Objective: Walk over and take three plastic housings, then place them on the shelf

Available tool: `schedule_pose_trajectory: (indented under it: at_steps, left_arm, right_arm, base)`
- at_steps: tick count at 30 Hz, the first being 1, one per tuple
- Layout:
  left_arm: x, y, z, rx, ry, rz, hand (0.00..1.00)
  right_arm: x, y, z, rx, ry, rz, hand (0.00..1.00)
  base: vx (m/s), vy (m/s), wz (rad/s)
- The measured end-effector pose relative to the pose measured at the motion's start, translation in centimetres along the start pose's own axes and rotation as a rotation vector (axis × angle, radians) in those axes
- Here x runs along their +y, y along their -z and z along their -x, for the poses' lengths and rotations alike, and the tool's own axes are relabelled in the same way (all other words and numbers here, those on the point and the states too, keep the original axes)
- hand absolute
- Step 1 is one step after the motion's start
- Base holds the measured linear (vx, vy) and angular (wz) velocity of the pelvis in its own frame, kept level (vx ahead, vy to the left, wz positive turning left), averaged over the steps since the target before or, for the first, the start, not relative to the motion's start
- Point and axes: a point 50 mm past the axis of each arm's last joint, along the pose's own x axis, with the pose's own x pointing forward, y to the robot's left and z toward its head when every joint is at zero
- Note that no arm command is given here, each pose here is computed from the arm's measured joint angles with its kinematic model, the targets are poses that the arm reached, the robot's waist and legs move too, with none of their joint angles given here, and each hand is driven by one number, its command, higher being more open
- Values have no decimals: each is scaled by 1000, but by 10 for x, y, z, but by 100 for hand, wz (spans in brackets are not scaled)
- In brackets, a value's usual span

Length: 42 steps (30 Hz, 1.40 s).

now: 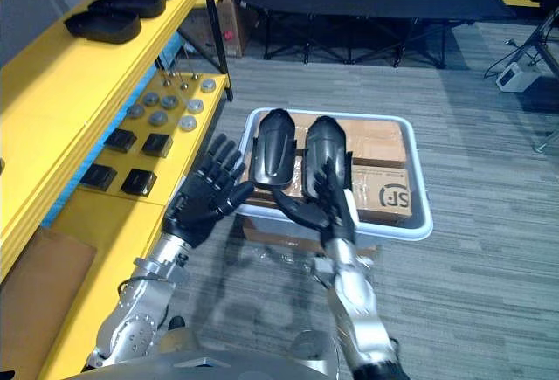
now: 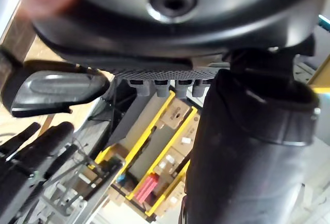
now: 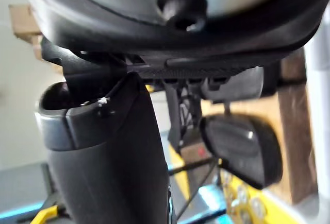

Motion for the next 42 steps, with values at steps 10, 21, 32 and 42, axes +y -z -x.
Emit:
schedule_pose_trajectory:
  at_steps: [10, 21, 32, 42]
  left_arm:
    - [0, 9, 8, 74, 14, -10, 100]
    - [22, 4, -1, 110, -110, -141, 100]
    - [39, 10, -3, 151, -181, -151, 100]
    - [43, 25, 0, 200, -196, -122, 100]
  right_arm:
    - [19, 13, -9, 80, -41, -110, 100]
    - [-33, -47, -85, -165, 320, -78, 100]
    - [-125, -211, -132, -540, 657, 147, 100]
    - [-184, -266, -130, -367, 861, 210, 100]
  base:
    - [-61, 145, -23]
    - [-164, 21, 11]
    - [-28, -43, 13]
    - [-15, -17, 15]
